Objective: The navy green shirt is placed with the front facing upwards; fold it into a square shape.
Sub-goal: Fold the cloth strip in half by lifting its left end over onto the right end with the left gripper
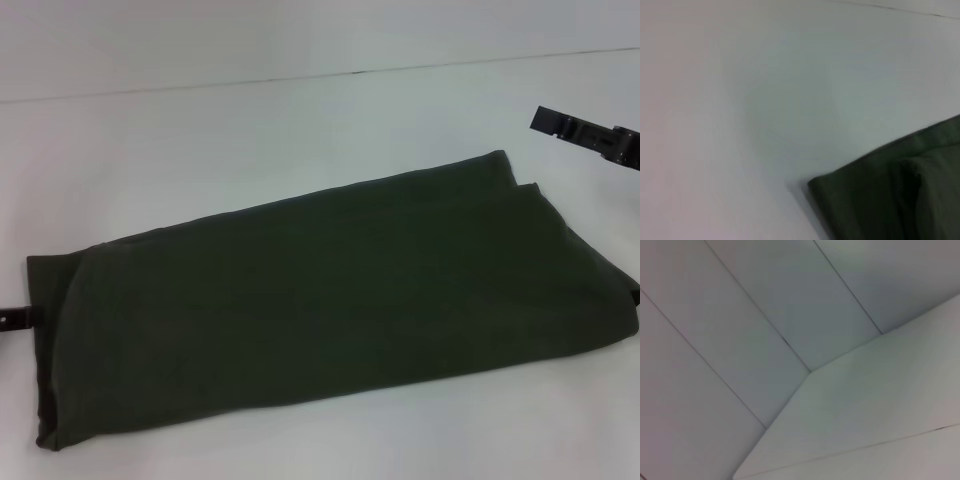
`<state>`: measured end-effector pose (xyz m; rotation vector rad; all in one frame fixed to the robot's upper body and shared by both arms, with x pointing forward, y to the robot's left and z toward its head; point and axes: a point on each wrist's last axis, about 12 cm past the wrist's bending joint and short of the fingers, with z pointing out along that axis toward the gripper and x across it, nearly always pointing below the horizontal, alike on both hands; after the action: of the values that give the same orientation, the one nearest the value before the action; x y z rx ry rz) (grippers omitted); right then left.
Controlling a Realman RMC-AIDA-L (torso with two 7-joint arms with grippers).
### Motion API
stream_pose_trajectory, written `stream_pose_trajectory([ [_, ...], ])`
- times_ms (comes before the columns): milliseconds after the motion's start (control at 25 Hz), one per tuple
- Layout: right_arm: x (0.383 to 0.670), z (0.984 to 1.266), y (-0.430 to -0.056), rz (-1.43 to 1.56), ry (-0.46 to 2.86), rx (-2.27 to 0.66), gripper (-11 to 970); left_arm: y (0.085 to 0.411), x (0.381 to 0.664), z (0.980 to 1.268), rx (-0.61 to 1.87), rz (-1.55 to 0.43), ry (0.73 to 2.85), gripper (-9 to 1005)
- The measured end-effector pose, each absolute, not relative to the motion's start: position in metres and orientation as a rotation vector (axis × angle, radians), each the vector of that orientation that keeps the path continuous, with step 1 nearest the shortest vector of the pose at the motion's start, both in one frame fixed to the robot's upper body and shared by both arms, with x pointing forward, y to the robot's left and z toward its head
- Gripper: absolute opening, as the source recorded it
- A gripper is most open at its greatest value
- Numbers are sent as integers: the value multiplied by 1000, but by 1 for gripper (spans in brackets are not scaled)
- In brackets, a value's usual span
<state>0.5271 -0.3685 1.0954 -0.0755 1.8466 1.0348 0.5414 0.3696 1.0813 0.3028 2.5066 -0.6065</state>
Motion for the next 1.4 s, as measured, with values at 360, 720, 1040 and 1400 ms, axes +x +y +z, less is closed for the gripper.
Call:
stream_pose_trajectory([
  [360, 527, 1097, -371, 1034, 1839, -75, 915, 361, 540, 1079, 354, -652, 2529, 788],
  [720, 527, 1098, -371, 1032, 1837, -76, 915, 359, 544, 1088, 388, -691, 2516, 786],
  [1040, 528, 1098, -372, 1030, 1837, -77, 914, 355, 550, 1094, 407, -707, 2513, 785],
  [1400, 527, 1098, -372, 1029, 1838, -74, 914, 351, 550, 1091, 409, -731, 2524, 784],
])
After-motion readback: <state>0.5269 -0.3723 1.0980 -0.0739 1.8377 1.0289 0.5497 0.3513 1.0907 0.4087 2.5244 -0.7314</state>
